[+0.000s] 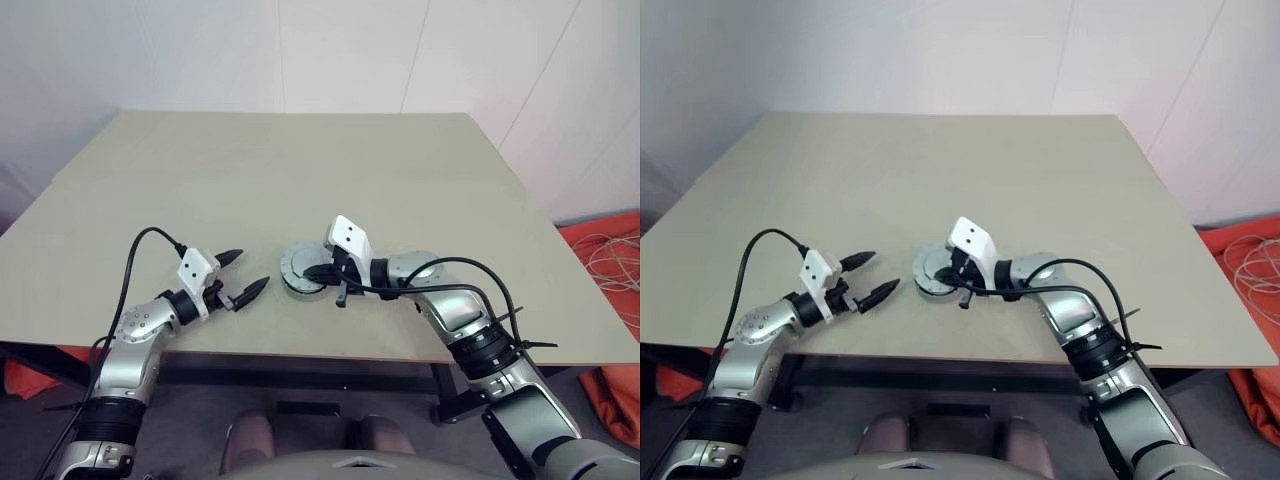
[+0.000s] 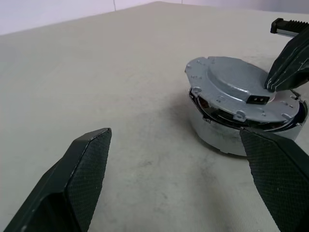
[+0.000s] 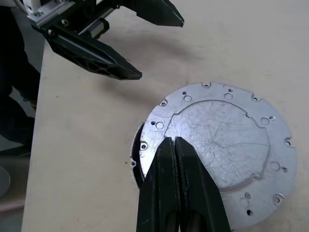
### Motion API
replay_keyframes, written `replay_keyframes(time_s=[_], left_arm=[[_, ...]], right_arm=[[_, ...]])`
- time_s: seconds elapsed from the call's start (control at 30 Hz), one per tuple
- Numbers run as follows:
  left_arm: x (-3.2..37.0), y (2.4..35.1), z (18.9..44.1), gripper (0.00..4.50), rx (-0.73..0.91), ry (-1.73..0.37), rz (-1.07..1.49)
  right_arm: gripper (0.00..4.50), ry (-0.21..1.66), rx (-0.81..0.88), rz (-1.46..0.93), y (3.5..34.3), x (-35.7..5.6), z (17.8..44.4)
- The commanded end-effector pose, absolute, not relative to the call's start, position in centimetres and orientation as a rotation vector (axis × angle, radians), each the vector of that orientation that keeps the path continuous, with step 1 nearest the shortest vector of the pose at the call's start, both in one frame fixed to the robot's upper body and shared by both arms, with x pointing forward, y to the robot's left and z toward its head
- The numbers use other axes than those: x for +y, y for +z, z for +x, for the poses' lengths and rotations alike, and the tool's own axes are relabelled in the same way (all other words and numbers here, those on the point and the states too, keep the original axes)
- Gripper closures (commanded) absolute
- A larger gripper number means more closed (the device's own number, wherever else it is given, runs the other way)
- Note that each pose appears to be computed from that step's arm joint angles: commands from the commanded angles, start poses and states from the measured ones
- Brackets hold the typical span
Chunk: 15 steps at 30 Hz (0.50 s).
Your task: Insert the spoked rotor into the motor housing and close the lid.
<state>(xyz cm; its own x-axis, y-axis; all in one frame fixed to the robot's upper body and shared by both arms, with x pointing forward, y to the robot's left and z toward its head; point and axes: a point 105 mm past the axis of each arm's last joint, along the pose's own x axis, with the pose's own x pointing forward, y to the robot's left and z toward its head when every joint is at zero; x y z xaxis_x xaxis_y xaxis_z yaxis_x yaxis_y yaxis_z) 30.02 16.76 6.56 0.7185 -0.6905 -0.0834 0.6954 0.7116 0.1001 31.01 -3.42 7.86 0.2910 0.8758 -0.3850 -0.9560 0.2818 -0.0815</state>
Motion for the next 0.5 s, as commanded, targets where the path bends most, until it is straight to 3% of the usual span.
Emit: replay_keyframes(time_s=[0.03,0.17,0.4,0.5], left_arm=[[16.5,7.8,30.5,0.0,-0.008,-0.77,0.145],[16.5,7.7,30.5,0.0,-0.006,-0.77,0.143],[16.4,7.8,30.6,0.0,-0.008,-0.772,0.143],[16.5,7.9,30.7,0.0,-0.01,-0.766,0.146]], right_arm=[[4.48,1.231,0.237,-0.336,9.0,-3.6,31.6],[4.48,1.192,0.173,-0.235,11.1,-3.9,32.5],[4.48,1.202,0.169,-0.166,12.0,-4.3,33.3],[3.9,1.241,0.181,-0.165,12.2,-4.1,33.2]])
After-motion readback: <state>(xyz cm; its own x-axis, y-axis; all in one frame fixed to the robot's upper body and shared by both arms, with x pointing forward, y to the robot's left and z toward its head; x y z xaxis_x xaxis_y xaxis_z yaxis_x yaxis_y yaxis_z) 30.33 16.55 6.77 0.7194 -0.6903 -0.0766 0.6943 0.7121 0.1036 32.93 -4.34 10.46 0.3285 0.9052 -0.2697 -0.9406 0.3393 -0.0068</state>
